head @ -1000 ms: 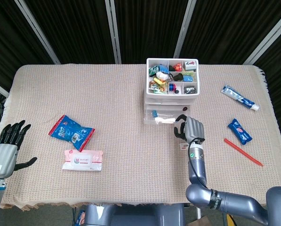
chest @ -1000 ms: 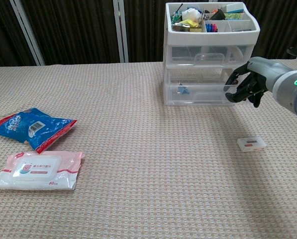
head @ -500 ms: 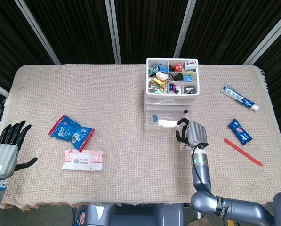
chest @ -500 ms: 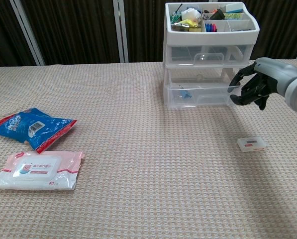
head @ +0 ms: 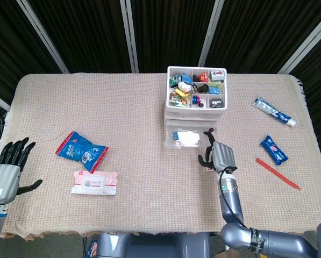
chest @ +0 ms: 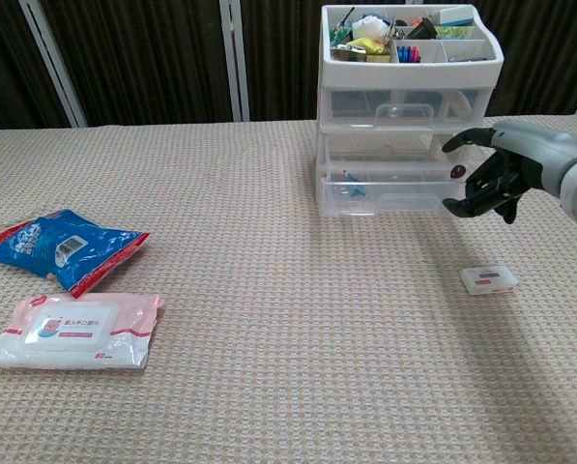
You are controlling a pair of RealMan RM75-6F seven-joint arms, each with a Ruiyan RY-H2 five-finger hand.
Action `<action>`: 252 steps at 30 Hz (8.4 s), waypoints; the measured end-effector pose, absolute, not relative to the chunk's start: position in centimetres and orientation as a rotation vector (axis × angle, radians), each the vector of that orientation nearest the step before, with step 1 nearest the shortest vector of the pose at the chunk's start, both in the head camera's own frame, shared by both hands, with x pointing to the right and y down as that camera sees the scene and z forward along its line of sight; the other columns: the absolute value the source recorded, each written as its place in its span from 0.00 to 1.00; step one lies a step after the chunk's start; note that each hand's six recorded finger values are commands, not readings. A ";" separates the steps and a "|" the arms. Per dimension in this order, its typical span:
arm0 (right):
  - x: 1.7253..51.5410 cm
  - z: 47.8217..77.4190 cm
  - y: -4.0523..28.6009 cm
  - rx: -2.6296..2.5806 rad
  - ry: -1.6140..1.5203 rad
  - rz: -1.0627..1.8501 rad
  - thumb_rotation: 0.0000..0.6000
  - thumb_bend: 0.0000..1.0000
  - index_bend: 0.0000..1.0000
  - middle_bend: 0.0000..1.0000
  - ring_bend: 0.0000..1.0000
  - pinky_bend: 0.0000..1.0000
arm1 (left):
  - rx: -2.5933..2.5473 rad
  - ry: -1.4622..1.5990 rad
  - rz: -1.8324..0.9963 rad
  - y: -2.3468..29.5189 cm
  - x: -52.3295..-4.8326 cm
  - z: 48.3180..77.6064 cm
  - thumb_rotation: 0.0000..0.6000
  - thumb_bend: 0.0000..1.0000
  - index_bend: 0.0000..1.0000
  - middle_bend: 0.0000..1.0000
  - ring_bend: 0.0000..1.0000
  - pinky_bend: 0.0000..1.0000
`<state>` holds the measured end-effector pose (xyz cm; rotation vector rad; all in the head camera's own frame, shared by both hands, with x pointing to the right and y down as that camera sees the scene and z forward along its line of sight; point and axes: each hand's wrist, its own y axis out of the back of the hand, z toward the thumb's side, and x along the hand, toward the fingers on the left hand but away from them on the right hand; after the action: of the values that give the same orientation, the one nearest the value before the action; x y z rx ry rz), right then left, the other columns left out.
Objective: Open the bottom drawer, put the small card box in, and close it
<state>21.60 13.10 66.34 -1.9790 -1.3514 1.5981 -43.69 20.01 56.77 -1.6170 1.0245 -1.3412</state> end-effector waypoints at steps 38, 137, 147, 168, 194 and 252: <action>23.6 67.4 21.2 -1.814 -1.015 1.507 1.00 0.08 0.31 0.78 0.79 0.65 | -1.617 1.043 -1.327 19.9 -43.6 56.6 1.00 0.10 0.07 0.00 0.00 0.00; 21.4 65.6 7.8 -1.591 -1.218 1.513 1.00 0.11 0.32 0.78 0.79 0.65 | -1.648 1.035 -1.333 20.0 -43.6 56.8 1.00 0.10 0.07 0.00 0.00 0.00; 21.6 65.1 8.6 -1.592 -1.202 1.509 1.00 0.10 0.26 0.67 0.68 0.60 | -1.644 1.033 -1.328 20.1 -43.5 56.7 1.00 0.10 0.07 0.00 0.00 0.00; 26.0 62.0 18.4 -1.425 -0.680 1.124 1.00 0.10 0.05 0.00 0.00 0.00 | -1.616 1.040 -1.338 19.9 -43.6 56.9 1.00 0.10 0.07 0.00 0.00 0.00; 22.1 70.7 24.0 -1.095 -0.238 1.153 1.00 0.15 0.05 0.00 0.00 0.00 | -1.623 1.064 -1.326 19.8 -43.7 56.7 1.00 0.10 0.07 0.00 0.00 0.00; 16.8 72.8 20.7 -1.008 -0.294 1.170 1.00 0.15 0.05 0.00 0.00 0.00 | -1.658 1.094 -1.347 19.6 -43.9 56.7 1.00 0.10 0.07 0.00 0.00 0.00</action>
<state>16.80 20.71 72.75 -1.0077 -0.2942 1.1695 -43.87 19.64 56.72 -1.6575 1.0938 -1.3474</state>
